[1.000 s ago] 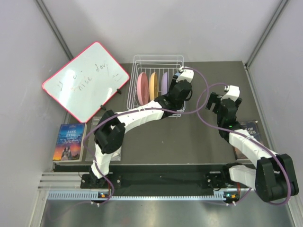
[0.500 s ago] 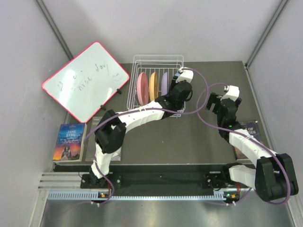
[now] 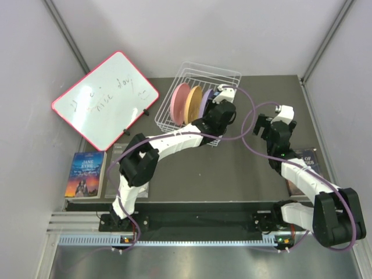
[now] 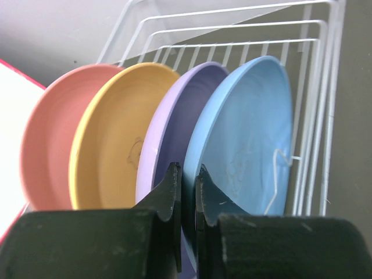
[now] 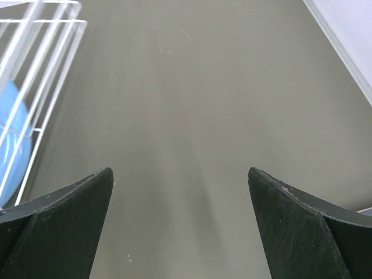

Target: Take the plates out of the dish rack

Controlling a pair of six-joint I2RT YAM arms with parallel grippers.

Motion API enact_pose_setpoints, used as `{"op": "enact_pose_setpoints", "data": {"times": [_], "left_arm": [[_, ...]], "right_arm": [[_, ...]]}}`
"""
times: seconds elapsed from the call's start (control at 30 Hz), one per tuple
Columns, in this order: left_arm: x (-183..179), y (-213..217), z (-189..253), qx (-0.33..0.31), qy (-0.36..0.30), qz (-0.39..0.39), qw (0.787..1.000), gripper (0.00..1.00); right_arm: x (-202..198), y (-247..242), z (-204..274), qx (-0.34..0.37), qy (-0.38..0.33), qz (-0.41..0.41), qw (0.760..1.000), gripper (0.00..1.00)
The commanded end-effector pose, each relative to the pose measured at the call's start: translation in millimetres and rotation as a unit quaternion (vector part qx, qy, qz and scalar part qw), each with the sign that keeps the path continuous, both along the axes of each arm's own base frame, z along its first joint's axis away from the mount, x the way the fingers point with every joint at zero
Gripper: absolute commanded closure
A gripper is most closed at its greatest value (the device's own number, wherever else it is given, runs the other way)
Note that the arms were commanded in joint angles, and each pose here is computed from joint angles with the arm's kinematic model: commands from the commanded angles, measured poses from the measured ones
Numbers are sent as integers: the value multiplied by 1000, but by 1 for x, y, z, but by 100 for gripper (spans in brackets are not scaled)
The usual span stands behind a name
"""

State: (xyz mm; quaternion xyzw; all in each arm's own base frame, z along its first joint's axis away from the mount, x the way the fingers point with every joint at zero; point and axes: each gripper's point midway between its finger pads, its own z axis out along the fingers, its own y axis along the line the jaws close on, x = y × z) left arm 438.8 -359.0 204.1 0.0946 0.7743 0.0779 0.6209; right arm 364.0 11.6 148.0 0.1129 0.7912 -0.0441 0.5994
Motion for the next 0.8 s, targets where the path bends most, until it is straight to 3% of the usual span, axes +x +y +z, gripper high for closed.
{"op": "enact_pose_setpoints", "data": {"times": [0.0,0.43,0.77], "left_arm": [[0,-23,3,-25,-8,-41,999,100],[8,21,47,91,-133,64,985,100],[4,30,105,99,-194,84,972,100]], "right_arm": [[6,-1,10,15,-18,-4,1000,0],[10,2,6,18,-11,3,1000,0],[10,0,4,15,-7,0,1000,0]]}}
